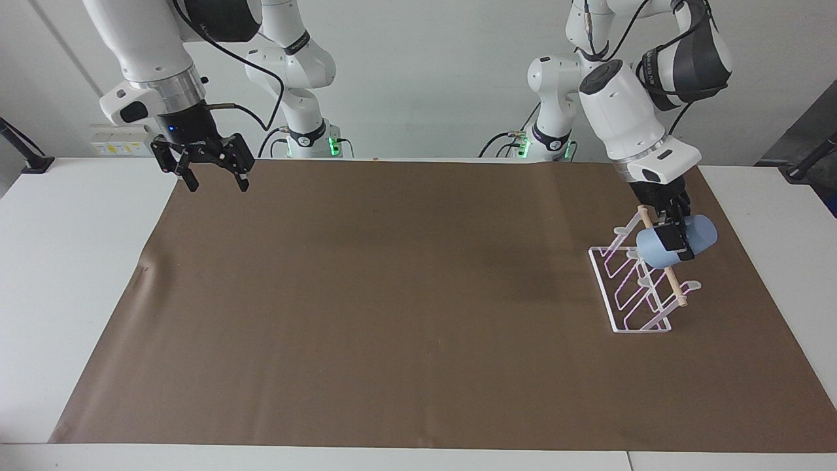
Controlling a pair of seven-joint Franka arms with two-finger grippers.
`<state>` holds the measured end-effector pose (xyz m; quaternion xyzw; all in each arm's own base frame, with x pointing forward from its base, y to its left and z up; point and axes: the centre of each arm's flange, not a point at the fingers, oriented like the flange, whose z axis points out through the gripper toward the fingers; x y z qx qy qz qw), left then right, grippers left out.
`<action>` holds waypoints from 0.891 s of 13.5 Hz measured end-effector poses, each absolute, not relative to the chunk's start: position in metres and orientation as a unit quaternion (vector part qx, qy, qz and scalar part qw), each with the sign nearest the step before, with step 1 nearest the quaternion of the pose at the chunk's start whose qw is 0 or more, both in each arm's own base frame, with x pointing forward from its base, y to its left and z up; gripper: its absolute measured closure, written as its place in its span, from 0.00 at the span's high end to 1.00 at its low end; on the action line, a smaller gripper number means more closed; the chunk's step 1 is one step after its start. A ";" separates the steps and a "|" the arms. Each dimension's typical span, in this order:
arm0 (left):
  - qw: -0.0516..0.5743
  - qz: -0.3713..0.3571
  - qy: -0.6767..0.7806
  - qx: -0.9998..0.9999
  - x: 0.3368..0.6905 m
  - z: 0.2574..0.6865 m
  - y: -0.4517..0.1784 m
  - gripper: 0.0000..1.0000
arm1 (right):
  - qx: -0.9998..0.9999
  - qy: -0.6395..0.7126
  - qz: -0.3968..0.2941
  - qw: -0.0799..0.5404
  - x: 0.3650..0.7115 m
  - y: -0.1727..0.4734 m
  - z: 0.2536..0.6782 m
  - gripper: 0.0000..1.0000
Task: Hang cup on cup holder
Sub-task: 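Carry the cup to the wire rack with the left gripper while the right gripper retracts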
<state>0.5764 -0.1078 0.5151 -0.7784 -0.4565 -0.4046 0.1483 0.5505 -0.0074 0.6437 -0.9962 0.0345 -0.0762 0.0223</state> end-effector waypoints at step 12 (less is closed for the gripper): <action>0.181 -0.431 -0.446 -0.764 0.582 0.422 -0.105 0.78 | -0.998 0.059 -0.014 -0.011 0.532 -0.040 0.657 1.00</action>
